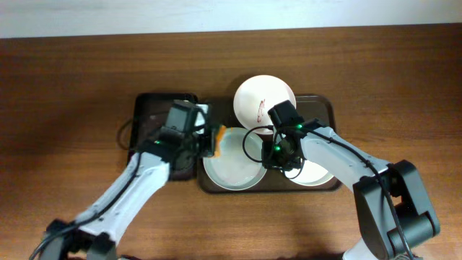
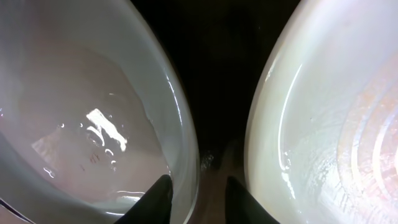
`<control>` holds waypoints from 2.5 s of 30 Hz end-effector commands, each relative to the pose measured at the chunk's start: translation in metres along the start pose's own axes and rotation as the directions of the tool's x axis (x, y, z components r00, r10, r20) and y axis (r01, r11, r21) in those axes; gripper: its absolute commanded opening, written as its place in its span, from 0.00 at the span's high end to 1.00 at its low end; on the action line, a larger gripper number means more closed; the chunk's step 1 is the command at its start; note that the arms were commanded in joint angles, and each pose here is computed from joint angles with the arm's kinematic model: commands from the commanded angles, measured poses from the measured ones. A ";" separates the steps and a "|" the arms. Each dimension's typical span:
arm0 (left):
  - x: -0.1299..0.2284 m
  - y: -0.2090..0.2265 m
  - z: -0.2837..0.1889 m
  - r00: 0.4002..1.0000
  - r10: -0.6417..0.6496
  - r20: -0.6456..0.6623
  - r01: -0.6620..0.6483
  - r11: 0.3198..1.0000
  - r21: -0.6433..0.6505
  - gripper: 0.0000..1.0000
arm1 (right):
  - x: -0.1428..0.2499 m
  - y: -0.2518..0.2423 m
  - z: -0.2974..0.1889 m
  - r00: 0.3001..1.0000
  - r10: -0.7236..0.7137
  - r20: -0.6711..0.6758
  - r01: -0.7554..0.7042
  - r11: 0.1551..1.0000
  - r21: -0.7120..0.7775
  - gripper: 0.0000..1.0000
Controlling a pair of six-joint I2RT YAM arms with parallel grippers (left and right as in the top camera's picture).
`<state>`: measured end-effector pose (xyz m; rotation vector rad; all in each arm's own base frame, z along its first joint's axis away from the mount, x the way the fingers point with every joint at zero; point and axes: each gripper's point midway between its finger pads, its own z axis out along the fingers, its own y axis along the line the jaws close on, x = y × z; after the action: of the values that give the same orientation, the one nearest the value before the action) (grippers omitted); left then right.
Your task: Clean dirty plates on tray and stack at the side
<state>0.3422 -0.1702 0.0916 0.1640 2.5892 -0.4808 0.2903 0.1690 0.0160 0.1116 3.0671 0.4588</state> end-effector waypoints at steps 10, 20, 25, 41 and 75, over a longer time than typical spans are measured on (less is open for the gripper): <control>0.023 0.117 0.029 0.988 0.029 -0.151 -0.068 0.963 -0.260 1.00 | 0.001 -0.003 0.004 1.000 -0.011 0.002 0.011 1.000 0.021 0.79; 0.014 0.132 0.041 0.993 0.041 -0.112 -0.076 0.941 -0.329 0.39 | 0.008 0.006 0.008 0.997 -0.072 0.011 0.071 0.995 0.064 0.92; 0.017 0.125 0.046 0.992 0.035 -0.120 -0.068 0.957 -0.281 0.40 | 0.008 0.007 0.009 0.997 -0.077 0.013 0.076 0.995 0.069 0.81; 0.012 0.132 0.051 0.991 -0.009 -0.133 -0.025 0.968 -0.250 0.36 | 0.007 0.007 0.009 0.997 -0.078 0.016 0.076 0.995 0.067 0.61; -0.006 0.132 0.012 0.989 -0.012 -0.150 -0.037 0.947 -0.320 0.29 | 0.000 0.011 0.009 0.995 -0.085 0.046 0.083 0.995 0.052 0.61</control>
<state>0.3772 -0.0500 0.0332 0.1004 2.7939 -0.0131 0.2964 0.1842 0.0162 0.0086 3.0023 0.3961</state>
